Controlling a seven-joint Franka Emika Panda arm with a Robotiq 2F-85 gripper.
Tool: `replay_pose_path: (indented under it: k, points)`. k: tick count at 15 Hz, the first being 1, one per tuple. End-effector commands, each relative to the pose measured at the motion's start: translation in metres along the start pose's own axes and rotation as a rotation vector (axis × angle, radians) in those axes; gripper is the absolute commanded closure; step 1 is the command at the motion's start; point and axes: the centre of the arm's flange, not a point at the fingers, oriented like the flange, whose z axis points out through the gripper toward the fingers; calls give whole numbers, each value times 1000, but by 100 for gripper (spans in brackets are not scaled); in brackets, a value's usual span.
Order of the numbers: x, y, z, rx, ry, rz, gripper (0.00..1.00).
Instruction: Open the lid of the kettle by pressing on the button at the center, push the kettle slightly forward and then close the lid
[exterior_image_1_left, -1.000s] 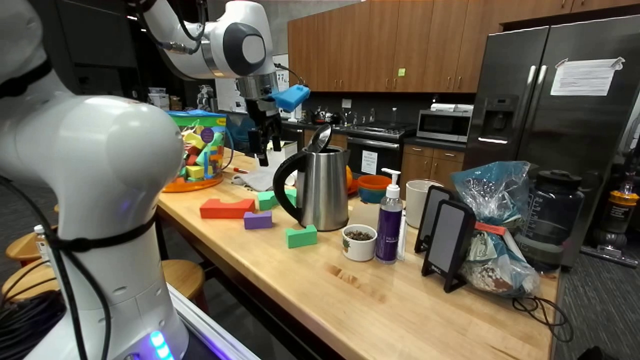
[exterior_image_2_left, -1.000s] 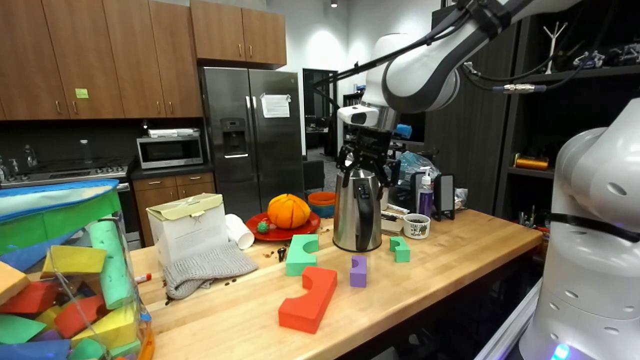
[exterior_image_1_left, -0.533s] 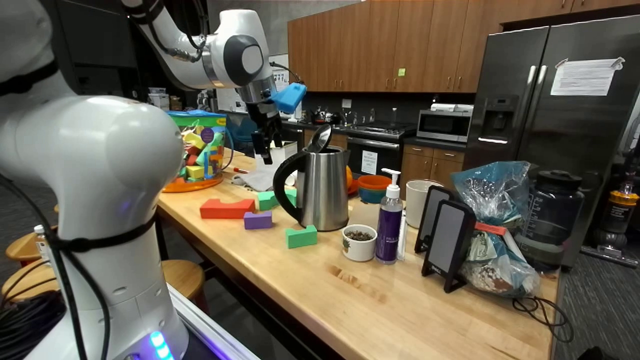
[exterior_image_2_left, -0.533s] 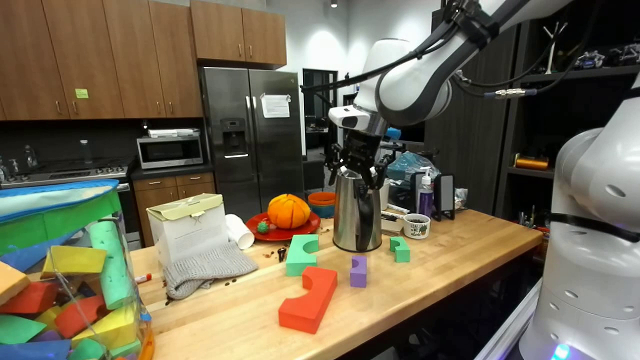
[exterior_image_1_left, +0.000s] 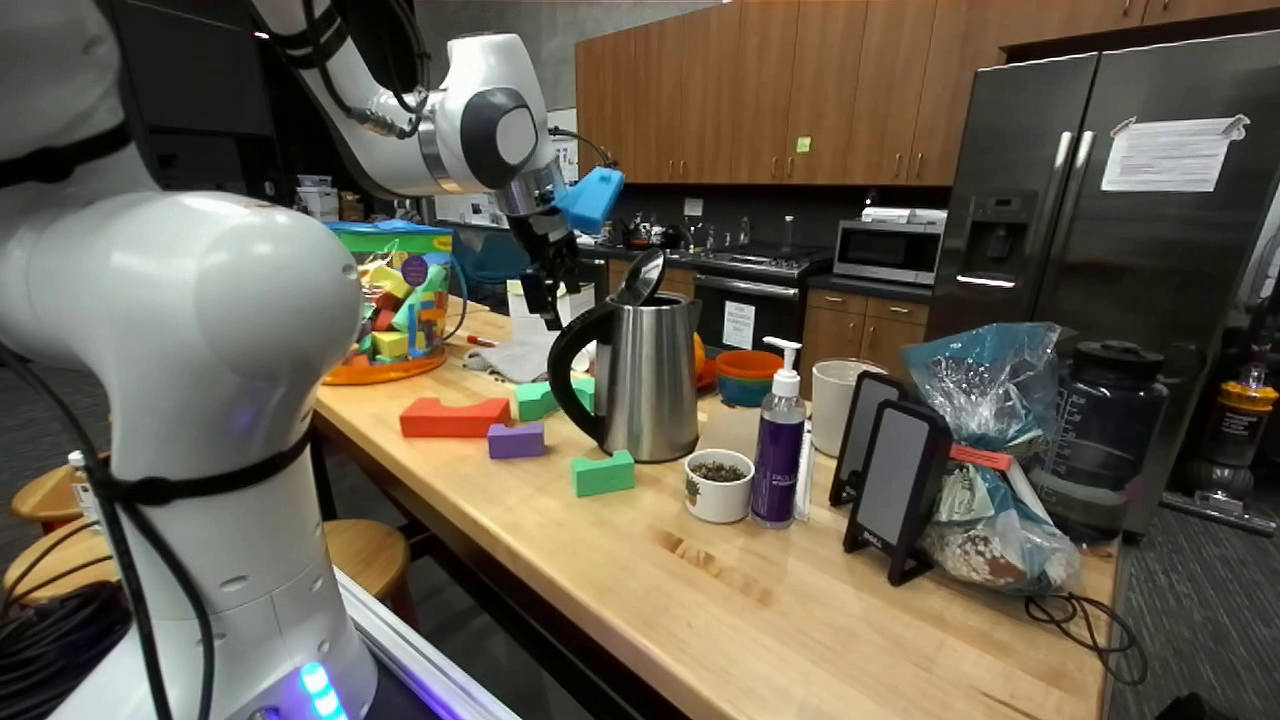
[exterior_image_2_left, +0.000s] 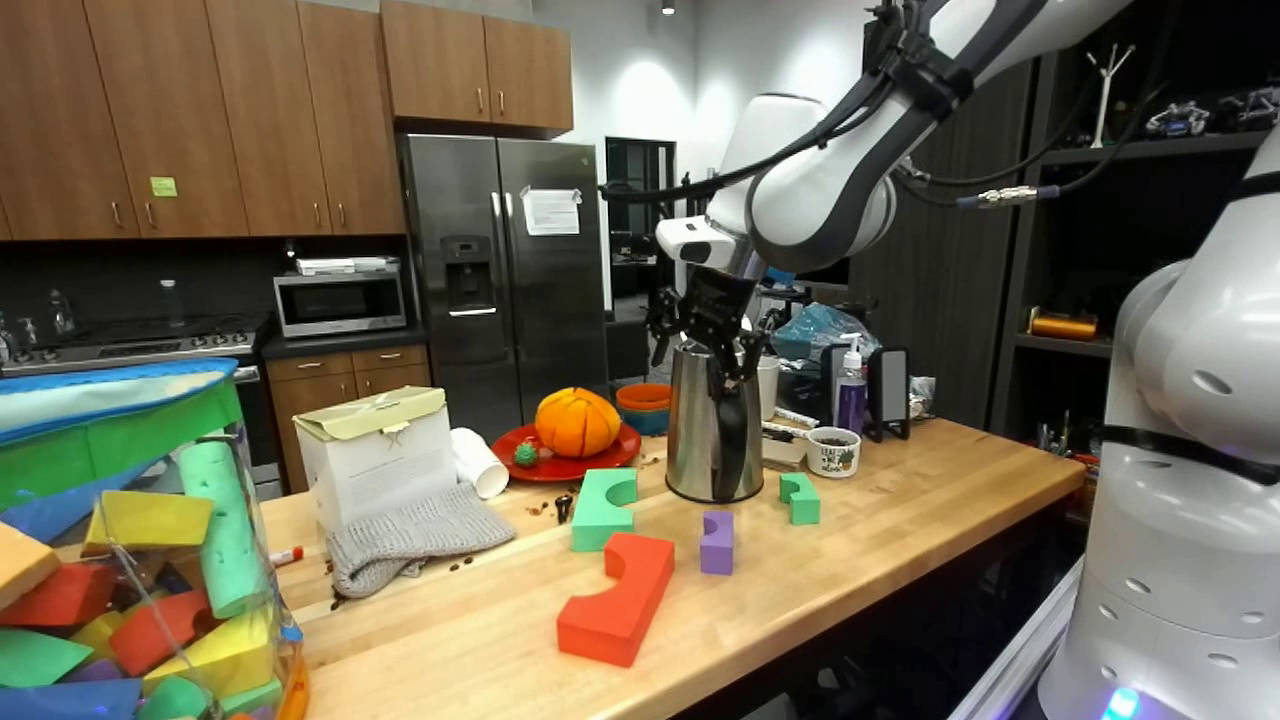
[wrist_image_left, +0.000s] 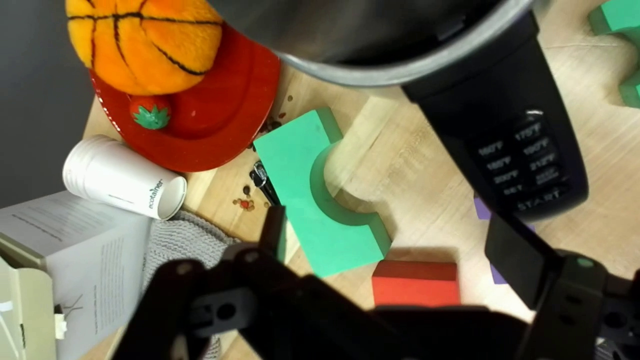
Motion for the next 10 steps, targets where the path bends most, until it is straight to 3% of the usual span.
replay_pose_path:
  k: [1, 10]
  points:
    - [-5, 3, 5, -20, -25, 6, 0]
    - [0, 1, -2, -19, -23, 3, 0]
